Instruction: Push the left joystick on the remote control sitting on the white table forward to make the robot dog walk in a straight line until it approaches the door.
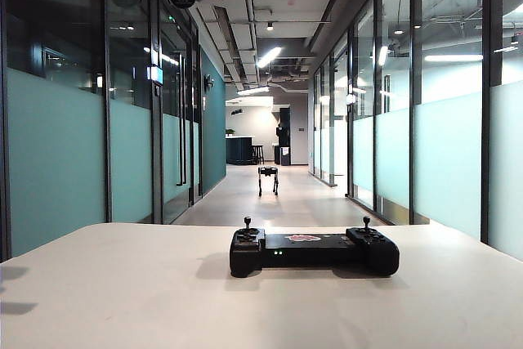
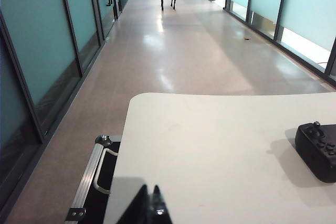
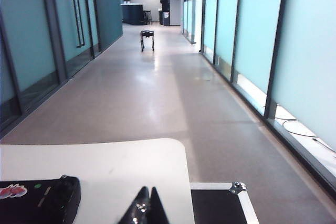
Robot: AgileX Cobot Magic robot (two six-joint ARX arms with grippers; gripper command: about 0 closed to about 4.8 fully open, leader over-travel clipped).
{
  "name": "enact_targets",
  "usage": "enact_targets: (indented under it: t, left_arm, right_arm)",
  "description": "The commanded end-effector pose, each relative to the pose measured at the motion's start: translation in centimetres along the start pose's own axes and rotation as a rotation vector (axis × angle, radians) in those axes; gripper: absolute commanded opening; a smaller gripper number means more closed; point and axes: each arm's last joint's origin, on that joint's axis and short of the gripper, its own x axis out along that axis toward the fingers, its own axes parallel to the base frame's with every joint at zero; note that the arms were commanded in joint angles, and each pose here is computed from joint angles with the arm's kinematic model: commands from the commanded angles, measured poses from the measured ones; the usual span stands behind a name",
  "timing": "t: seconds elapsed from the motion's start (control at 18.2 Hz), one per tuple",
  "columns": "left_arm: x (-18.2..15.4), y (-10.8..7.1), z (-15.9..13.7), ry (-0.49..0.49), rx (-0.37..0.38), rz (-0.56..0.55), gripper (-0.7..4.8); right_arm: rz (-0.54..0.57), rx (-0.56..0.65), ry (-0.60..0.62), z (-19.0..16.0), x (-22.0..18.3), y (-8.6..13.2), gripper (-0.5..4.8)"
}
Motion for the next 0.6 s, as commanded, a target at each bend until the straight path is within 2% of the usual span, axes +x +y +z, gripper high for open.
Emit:
enact_targets:
  t: [0.05, 0.6]
  left_arm:
    - [-0.01, 0.01, 0.17, -0.014, 0.0, 0.0, -0.04]
    - [-0.01, 0.01, 0.17, -0.014, 0.0, 0.0, -0.04]
  right_arm:
    - [0.061, 0.0, 0.014, -0.37, 0.0, 0.17, -0.05]
    - [0.063, -0.001, 0.019, -0.42, 0.0, 0.12, -0.05]
